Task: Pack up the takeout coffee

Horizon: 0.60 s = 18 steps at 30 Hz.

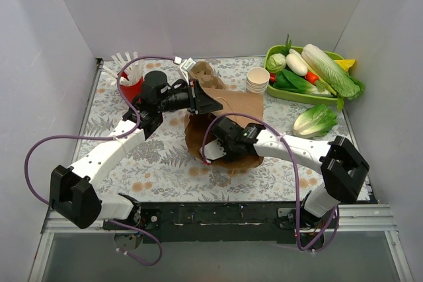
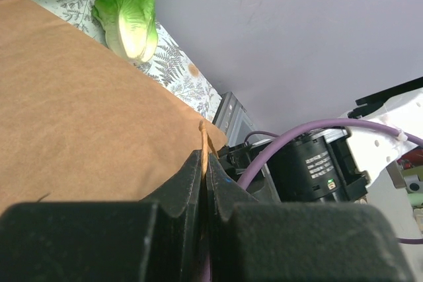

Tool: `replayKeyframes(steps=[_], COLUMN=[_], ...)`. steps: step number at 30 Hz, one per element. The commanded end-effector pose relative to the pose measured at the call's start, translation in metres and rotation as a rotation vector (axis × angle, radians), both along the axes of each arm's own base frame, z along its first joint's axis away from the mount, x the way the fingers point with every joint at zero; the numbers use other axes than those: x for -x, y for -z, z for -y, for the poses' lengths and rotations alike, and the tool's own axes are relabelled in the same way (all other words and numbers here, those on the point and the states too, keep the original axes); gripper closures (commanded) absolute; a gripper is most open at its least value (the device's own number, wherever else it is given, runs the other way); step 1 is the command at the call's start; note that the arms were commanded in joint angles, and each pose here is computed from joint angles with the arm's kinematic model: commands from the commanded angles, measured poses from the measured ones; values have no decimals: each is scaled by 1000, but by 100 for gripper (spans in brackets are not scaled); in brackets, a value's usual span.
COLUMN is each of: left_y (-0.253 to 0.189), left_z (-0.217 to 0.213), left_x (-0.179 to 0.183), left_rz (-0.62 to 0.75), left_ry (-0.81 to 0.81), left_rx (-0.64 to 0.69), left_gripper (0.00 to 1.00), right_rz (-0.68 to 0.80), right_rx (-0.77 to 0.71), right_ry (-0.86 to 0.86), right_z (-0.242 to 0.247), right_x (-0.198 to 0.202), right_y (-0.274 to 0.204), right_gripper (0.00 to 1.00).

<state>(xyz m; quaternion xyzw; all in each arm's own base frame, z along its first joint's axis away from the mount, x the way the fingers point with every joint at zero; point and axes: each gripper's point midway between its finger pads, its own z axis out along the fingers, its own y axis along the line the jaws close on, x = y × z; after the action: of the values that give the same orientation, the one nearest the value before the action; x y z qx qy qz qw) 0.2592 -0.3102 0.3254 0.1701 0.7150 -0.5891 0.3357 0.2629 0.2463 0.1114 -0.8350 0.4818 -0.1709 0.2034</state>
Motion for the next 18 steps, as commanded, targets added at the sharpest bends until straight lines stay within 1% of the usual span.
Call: replayKeyframes(steps=[1,4,7,9,10,12,13,15,17,18], left_y=[-17,-18,-19,-20,-20,-19,-19,-20,-20,-20], left_z=[1,0,0,0,0,-1,-1,-1,-1,-1], left_x=[11,11,12,13,12,12,13,13,14,14], left_rz=[49,50,53,56,54,53,53,53,55,55], left_ry=[44,47,47,47,44,42,44,44,45,45], left_rx=[28,29,29,32,31,30,30,31,30,30], left_gripper=[100,100,100,100,100,100,100,100,100,100], right_rz=[131,171,222,236,230,216,216,229,244,247], right_rx=[-48,-64,-9,-3,-7,-27,-31,-33,-34,-36], right_ry=[-175,-244,-313,-333,-340,-352,-355,-359,-352,-352], right_z=[-25,-34,-30,-29,-29,-31,-31,-31,-30,-31], right_x=[-19,-22,-25,-25,-24,-20,-20,-20,-23,-23], right_y=[-19,-24,-19,-19,-18,-18,-18,-18,-18,-19], right_gripper=[39,41,42,44,49,54,60,64,73,75])
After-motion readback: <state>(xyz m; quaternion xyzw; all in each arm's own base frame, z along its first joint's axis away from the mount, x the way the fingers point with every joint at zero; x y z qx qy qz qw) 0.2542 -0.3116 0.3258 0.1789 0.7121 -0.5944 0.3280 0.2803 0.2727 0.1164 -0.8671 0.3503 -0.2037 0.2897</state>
